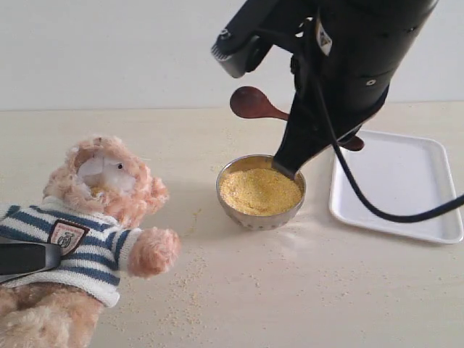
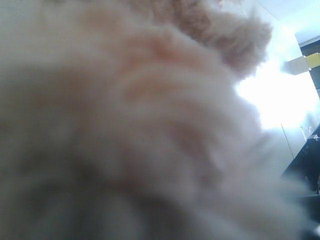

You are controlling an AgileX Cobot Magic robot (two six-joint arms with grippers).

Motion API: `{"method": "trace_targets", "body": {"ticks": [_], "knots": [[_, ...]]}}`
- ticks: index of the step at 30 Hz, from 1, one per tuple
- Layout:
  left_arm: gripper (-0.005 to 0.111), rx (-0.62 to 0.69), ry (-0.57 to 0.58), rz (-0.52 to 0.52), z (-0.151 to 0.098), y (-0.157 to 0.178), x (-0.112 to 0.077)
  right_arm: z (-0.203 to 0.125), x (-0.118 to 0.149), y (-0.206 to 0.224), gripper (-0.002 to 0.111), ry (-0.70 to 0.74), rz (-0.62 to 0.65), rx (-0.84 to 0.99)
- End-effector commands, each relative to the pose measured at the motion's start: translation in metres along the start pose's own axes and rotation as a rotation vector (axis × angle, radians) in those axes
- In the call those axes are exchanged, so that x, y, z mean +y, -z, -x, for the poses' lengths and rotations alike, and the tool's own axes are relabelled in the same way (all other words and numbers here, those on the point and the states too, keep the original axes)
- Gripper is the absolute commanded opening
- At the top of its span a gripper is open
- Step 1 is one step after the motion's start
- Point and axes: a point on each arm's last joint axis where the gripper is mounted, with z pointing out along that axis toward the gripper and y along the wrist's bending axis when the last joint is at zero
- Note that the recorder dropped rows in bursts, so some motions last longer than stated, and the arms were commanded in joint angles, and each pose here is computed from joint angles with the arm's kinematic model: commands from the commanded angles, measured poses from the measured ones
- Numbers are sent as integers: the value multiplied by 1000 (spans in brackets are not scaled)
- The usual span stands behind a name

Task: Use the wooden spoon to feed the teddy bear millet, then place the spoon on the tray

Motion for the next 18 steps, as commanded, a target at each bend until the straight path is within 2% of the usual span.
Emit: {"method": "trace_targets", "body": {"ticks": [1, 10, 15, 18], "knots": [[5, -22, 1, -22, 2, 1, -3, -4, -9, -28, 1, 51, 45, 113], [5, -22, 1, -22, 2, 1, -3, 6, 7, -89, 1, 213, 34, 278], [5, -22, 1, -22, 2, 1, -3, 16, 8, -104, 1, 301, -183, 308], [5, -22, 1, -22, 2, 1, -3, 21, 13, -102, 1, 356, -250, 292]]}}
